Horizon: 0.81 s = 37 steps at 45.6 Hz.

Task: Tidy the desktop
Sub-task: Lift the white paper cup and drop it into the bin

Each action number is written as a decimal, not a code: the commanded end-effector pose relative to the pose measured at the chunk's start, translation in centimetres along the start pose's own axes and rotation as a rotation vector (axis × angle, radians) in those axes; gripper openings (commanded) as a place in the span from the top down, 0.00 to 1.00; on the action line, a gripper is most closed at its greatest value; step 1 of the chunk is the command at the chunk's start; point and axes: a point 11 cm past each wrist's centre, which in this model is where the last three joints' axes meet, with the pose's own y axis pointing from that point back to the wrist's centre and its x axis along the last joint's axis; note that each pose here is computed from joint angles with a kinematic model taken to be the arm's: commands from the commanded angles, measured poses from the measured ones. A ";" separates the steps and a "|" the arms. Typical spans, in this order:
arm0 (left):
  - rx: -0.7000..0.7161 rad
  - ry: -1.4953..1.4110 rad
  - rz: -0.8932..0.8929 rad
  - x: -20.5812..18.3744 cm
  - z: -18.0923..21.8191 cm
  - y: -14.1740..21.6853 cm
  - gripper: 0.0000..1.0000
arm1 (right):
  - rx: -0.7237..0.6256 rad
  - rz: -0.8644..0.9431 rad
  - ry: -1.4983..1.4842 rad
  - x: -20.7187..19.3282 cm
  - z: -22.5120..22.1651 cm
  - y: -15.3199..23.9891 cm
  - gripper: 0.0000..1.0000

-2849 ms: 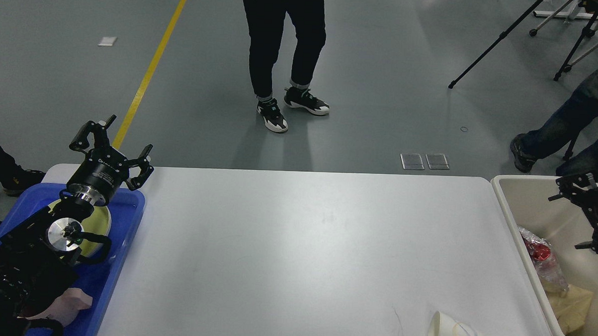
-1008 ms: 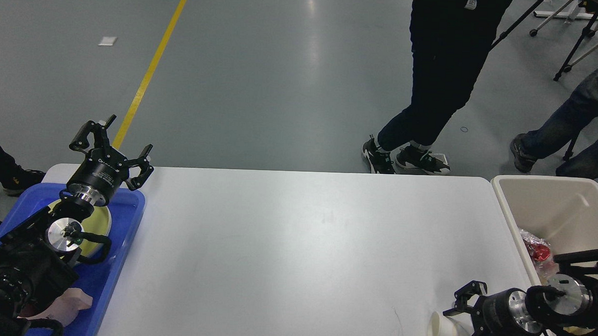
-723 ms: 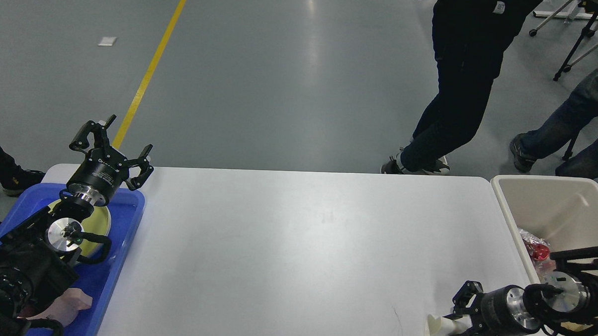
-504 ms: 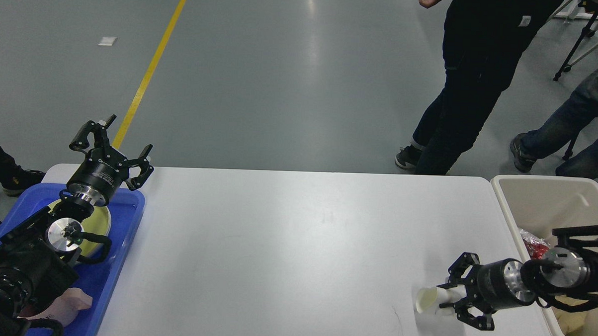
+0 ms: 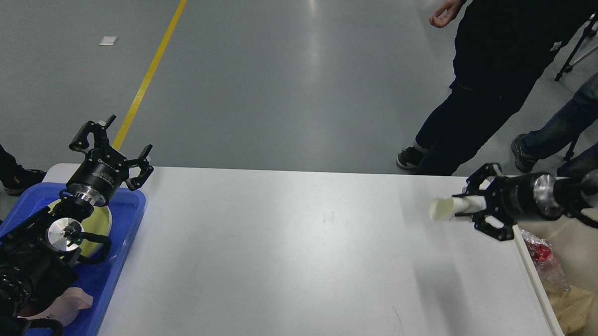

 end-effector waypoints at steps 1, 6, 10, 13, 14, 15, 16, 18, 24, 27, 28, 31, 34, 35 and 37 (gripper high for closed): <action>0.001 0.000 0.000 0.0 0.0 0.0 0.04 | 0.102 0.003 0.050 -0.1 -4.4 4.3 0.65; 0.001 0.000 0.000 0.0 0.0 0.0 0.04 | 0.156 0.006 0.089 -0.4 -6.3 6.5 0.64; 0.000 0.001 0.000 0.0 0.0 0.0 0.04 | 0.164 0.014 0.096 -0.2 -6.6 6.9 0.64; 0.001 0.000 0.000 0.0 0.0 0.0 0.04 | 0.153 0.044 0.100 0.6 -6.3 6.7 0.64; 0.001 0.000 0.000 0.0 0.0 0.0 0.04 | 0.153 0.064 0.104 1.0 -6.3 6.7 0.64; 0.001 0.000 0.000 0.0 0.0 0.0 0.04 | 0.149 0.085 0.110 1.6 -6.3 6.7 0.64; 0.000 0.001 0.000 0.0 0.0 0.0 0.04 | 0.143 0.112 0.109 2.4 -6.1 6.7 0.65; 0.000 0.001 0.000 0.0 0.0 0.0 0.04 | 0.120 0.180 0.096 4.6 -5.3 6.4 0.65; 0.001 0.000 0.000 0.0 0.0 0.0 0.04 | 0.054 0.390 0.018 11.6 -1.8 5.7 0.64; 0.000 0.001 0.000 0.0 0.0 0.0 0.04 | 0.009 0.443 0.012 13.3 -0.3 4.5 0.63; 0.001 0.000 0.000 0.0 0.0 0.0 0.04 | -0.004 0.457 0.012 13.7 0.1 4.1 0.63; 0.000 0.001 0.000 0.0 0.0 0.0 0.04 | -0.045 0.502 0.006 15.1 1.8 3.1 0.62; 0.001 0.000 0.000 0.0 0.0 0.0 0.04 | -0.078 0.539 -0.002 16.3 3.5 2.4 0.58; 0.001 0.000 0.000 0.0 0.0 0.0 0.04 | -0.088 0.546 -0.003 16.5 3.9 2.0 0.56; 0.001 0.000 0.000 0.0 0.0 0.0 0.04 | -0.113 0.559 -0.001 16.8 4.9 1.1 0.49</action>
